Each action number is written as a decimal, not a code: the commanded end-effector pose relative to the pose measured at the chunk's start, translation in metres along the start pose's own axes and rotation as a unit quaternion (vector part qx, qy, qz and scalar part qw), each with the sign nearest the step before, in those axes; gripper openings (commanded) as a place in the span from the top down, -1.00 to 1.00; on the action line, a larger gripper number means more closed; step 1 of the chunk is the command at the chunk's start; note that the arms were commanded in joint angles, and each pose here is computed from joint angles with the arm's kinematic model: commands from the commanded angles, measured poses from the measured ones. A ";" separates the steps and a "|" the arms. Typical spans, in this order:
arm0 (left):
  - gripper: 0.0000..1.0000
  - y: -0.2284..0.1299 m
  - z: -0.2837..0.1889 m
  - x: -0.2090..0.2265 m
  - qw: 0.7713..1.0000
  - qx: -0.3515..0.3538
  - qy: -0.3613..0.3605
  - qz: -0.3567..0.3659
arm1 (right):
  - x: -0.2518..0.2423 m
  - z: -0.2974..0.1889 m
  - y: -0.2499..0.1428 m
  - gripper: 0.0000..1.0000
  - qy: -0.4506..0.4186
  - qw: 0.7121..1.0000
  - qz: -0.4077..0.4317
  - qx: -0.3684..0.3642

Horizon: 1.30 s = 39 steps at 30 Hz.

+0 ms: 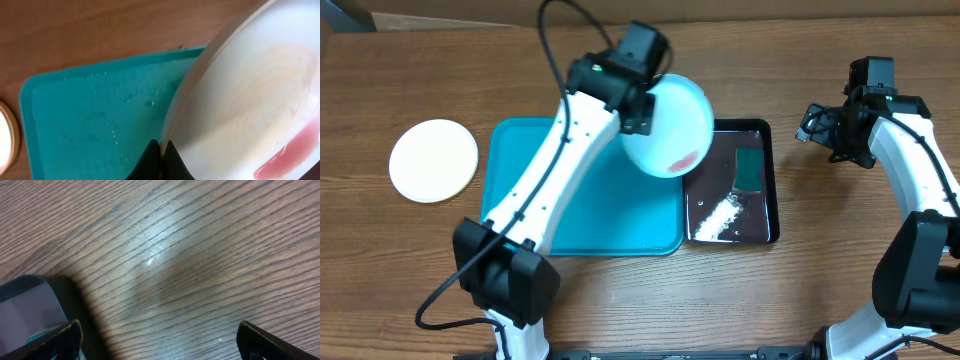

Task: Clean dirty plates on tray and stack at the side
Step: 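Lift the light-blue plate with the left gripper and tilt it over black tray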

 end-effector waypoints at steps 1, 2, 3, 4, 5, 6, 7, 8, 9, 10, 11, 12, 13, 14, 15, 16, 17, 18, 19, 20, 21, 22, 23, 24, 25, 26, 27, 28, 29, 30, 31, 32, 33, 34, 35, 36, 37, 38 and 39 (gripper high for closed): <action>0.92 0.014 -0.033 -0.003 0.996 -0.048 0.068 0.017 | 0.004 -0.006 0.006 -1.00 0.007 1.000 0.000 -0.012; 0.92 0.015 -0.037 -0.007 0.994 -0.054 0.089 0.028 | 0.004 -0.006 0.006 -1.00 0.007 1.000 0.000 -0.012; 0.92 0.016 -0.042 -0.012 0.991 -0.060 0.110 0.040 | 0.004 -0.006 0.006 -1.00 0.007 1.000 0.000 -0.012; 0.93 0.017 -0.046 -0.016 0.989 -0.066 0.125 0.049 | 0.004 -0.006 0.006 -1.00 0.007 1.000 0.000 -0.012; 0.92 0.019 -0.051 -0.020 0.986 -0.073 0.141 0.057 | 0.004 -0.006 0.006 -1.00 0.007 1.000 0.000 -0.012; 0.92 0.020 -0.057 -0.024 0.981 -0.084 0.164 0.067 | 0.004 -0.006 0.006 -1.00 0.007 1.000 0.000 -0.012; 0.92 0.022 -0.064 -0.029 0.976 -0.093 0.183 0.076 | 0.004 -0.006 0.006 -1.00 0.007 1.000 0.000 -0.012; 0.92 0.023 -0.070 -0.032 0.971 -0.101 0.200 0.083 | 0.004 -0.006 0.006 -1.00 0.007 1.000 0.000 -0.012; 0.92 0.023 -0.075 -0.036 0.966 -0.109 0.216 0.090 | 0.004 -0.006 0.006 -1.00 0.007 1.000 0.000 -0.012; 0.92 0.024 -0.082 -0.040 0.960 -0.118 0.233 0.098 | 0.004 -0.006 0.006 -1.00 0.007 1.000 0.000 -0.012; 0.92 0.024 -0.089 -0.046 0.954 -0.128 0.248 0.106 | 0.004 -0.006 0.006 -1.00 0.007 1.000 0.000 -0.012; 0.92 0.025 -0.095 -0.050 0.950 -0.135 0.259 0.112 | 0.004 -0.006 0.006 -1.00 0.007 1.000 0.000 -0.012; 0.92 0.025 -0.101 -0.055 0.944 -0.144 0.272 0.118 | 0.004 -0.006 0.006 -1.00 0.007 1.000 0.000 -0.012; 0.92 0.025 -0.107 -0.059 0.939 -0.152 0.283 0.123 | 0.004 -0.006 0.006 -1.00 0.007 1.000 0.000 -0.012; 0.92 0.025 -0.113 -0.062 0.933 -0.160 0.297 0.127 | 0.004 -0.006 0.006 -1.00 0.007 1.000 0.000 -0.012; 0.92 0.025 -0.119 -0.065 0.926 -0.168 0.311 0.130 | 0.004 -0.006 0.006 -1.00 0.007 1.000 0.000 -0.012; 0.92 0.025 -0.126 -0.067 0.919 -0.178 0.327 0.133 | 0.004 -0.006 0.006 -1.00 0.007 1.000 0.000 -0.012; 0.92 0.025 -0.131 -0.069 0.914 -0.183 0.336 0.135 | 0.004 -0.006 0.006 -1.00 0.007 1.000 0.000 -0.012; 0.92 0.026 -0.136 -0.071 0.908 -0.190 0.347 0.136 | 0.004 -0.006 0.006 -1.00 0.007 1.000 0.000 -0.012; 0.92 0.026 -0.141 -0.073 0.904 -0.196 0.355 0.136 | 0.004 -0.006 0.006 -1.00 0.007 1.000 0.000 -0.012; 0.92 0.026 -0.143 -0.075 0.901 -0.201 0.359 0.137 | 0.004 -0.006 0.006 -1.00 0.007 1.000 0.000 -0.012; 0.91 0.026 -0.147 -0.077 0.898 -0.207 0.363 0.136 | 0.004 -0.006 0.006 -1.00 0.007 1.000 0.000 -0.012; 0.92 0.026 -0.148 -0.080 0.898 -0.210 0.362 0.137 | 0.004 -0.006 0.006 -1.00 0.007 1.000 0.000 -0.012; 0.92 0.026 -0.149 -0.082 0.898 -0.213 0.360 0.136 | 0.004 -0.006 0.006 -1.00 0.007 1.000 0.000 -0.012; 0.92 0.027 -0.149 -0.083 0.898 -0.216 0.358 0.134 | 0.004 -0.006 0.006 -1.00 0.007 1.000 0.000 -0.012; 0.92 0.028 -0.150 -0.084 0.899 -0.219 0.357 0.131 | 0.004 -0.006 0.006 -1.00 0.007 1.000 0.000 -0.012; 0.92 0.028 -0.150 -0.084 0.899 -0.221 0.356 0.128 | 0.004 -0.006 0.006 -1.00 0.007 1.000 0.000 -0.012; 0.92 0.029 -0.150 -0.084 0.899 -0.222 0.355 0.125 | 0.004 -0.006 0.006 -1.00 0.007 1.000 0.000 -0.012; 0.92 0.030 -0.150 -0.084 0.899 -0.224 0.355 0.122 | 0.004 -0.006 0.006 -1.00 0.007 1.000 0.000 -0.012; 0.92 0.031 -0.150 -0.084 0.900 -0.227 0.354 0.119 | 0.004 -0.006 0.006 -1.00 0.007 1.000 0.000 -0.012; 0.92 0.032 -0.151 -0.085 0.900 -0.229 0.353 0.117 | 0.004 -0.006 0.006 -1.00 0.007 1.000 0.000 -0.012; 0.92 0.032 -0.151 -0.085 0.900 -0.231 0.352 0.114 | 0.004 -0.006 0.006 -1.00 0.007 1.000 0.000 -0.012; 0.92 0.033 -0.151 -0.085 0.900 -0.233 0.351 0.111 | 0.004 -0.006 0.006 -1.00 0.007 1.000 0.000 -0.012; 0.92 0.034 -0.151 -0.086 0.901 -0.234 0.349 0.110 | 0.004 -0.006 0.006 -1.00 0.007 1.000 0.000 -0.012; 0.92 0.034 -0.150 -0.087 0.902 -0.235 0.346 0.109 | 0.004 -0.006 0.006 -1.00 0.007 1.000 0.000 -0.012; 0.92 0.034 -0.149 -0.087 0.903 -0.235 0.342 0.108 | 0.004 -0.006 0.006 -1.00 0.007 1.000 0.000 -0.012; 0.92 0.034 -0.147 -0.088 0.907 -0.234 0.334 0.106 | 0.004 -0.006 0.006 -1.00 0.007 1.000 0.000 -0.012; 0.92 0.034 -0.143 -0.090 0.913 -0.232 0.320 0.104 | 0.004 -0.006 0.006 -1.00 0.007 1.000 0.000 -0.012; 0.92 0.034 -0.138 -0.093 0.920 -0.228 0.303 0.105 | 0.004 -0.006 0.006 -1.00 0.007 1.000 0.000 -0.012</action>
Point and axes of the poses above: each gripper's point midway between its finger pads, its own z axis out along the fingers, its own x axis along the line the jaws close on, y = z × x, the point moved 1 cm from there along -z, back along the fingers, and after that the axes turned 15 degrees about z, right-handed, at the moved point
